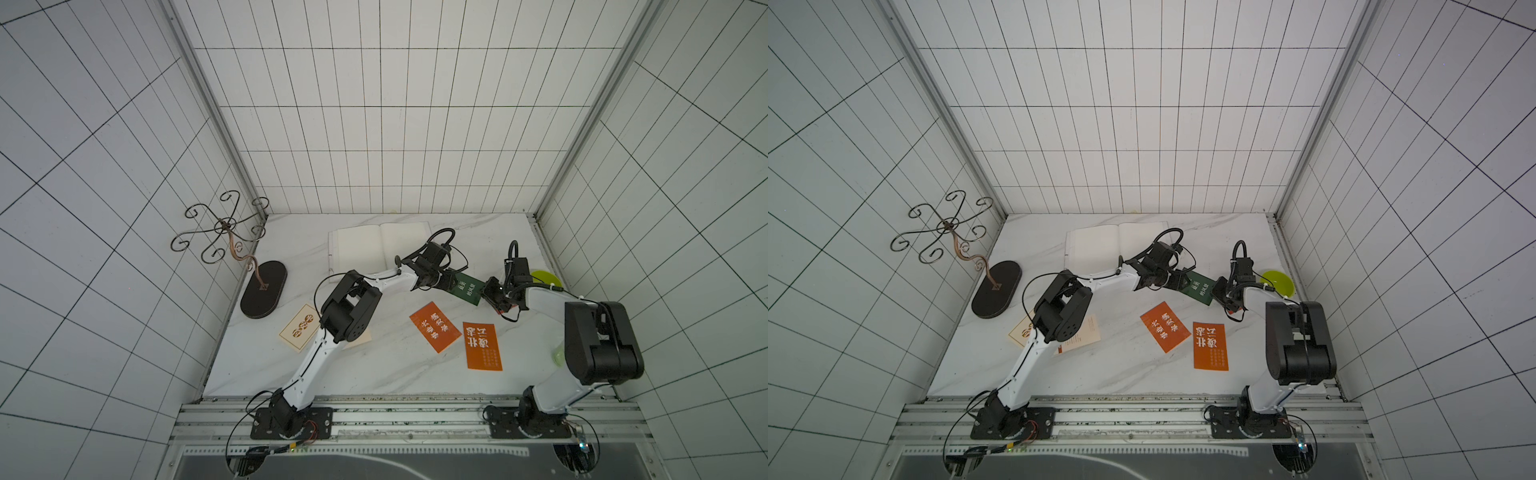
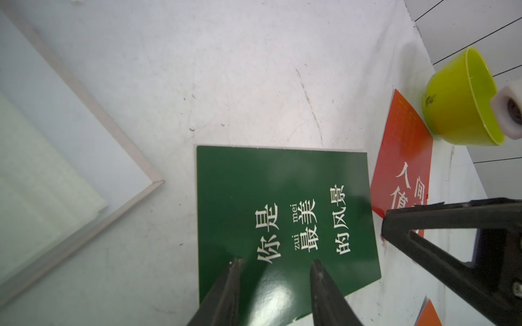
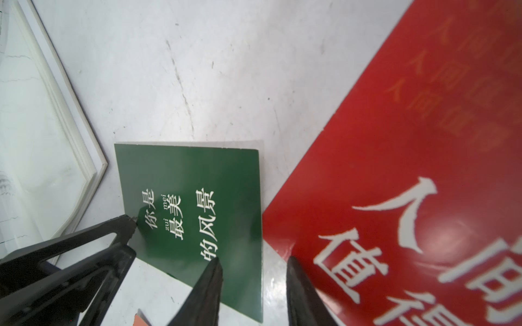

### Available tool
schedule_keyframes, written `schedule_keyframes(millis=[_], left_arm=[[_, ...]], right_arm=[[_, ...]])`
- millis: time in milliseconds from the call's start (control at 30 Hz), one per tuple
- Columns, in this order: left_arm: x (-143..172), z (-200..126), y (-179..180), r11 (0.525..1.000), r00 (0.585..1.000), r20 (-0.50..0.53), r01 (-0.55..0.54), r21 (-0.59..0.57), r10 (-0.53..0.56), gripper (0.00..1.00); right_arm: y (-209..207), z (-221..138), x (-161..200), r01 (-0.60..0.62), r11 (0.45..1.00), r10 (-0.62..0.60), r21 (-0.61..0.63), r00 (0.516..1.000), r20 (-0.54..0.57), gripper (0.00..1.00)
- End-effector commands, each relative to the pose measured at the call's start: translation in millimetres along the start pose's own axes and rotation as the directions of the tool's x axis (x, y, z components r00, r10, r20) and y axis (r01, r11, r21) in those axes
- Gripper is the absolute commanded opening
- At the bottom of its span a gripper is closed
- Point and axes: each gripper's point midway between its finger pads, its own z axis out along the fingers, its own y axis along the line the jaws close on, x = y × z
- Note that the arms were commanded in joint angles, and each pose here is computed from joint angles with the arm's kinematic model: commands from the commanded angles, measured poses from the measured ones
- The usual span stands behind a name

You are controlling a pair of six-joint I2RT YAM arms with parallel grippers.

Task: Place the photos into the photo albums
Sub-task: Adjust the photo at the center of the board.

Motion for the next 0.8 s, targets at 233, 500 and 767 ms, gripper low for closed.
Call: schedule_keyframes(millis=[233,500,767], left_arm=[[55,12,44,0.993,0.986,-0.154,0.044,-0.114,-0.062,0.41],[62,7,58,0.989,0.982,-0.168,0.059,-0.135,-0.082,0.41],[66,3,63,0.987,0.981,-0.175,0.064,-0.145,-0.089,0.4]], right_arm=[[19,-5,-42,0.026,1.0,-0.027,0.003,0.995,0.101,0.39],[24,5,-70,0.054,0.998,-0.055,0.009,0.987,0.154,0.39],[20,14,-74,0.053,0.998,-0.055,0.017,0.987,0.148,0.4]])
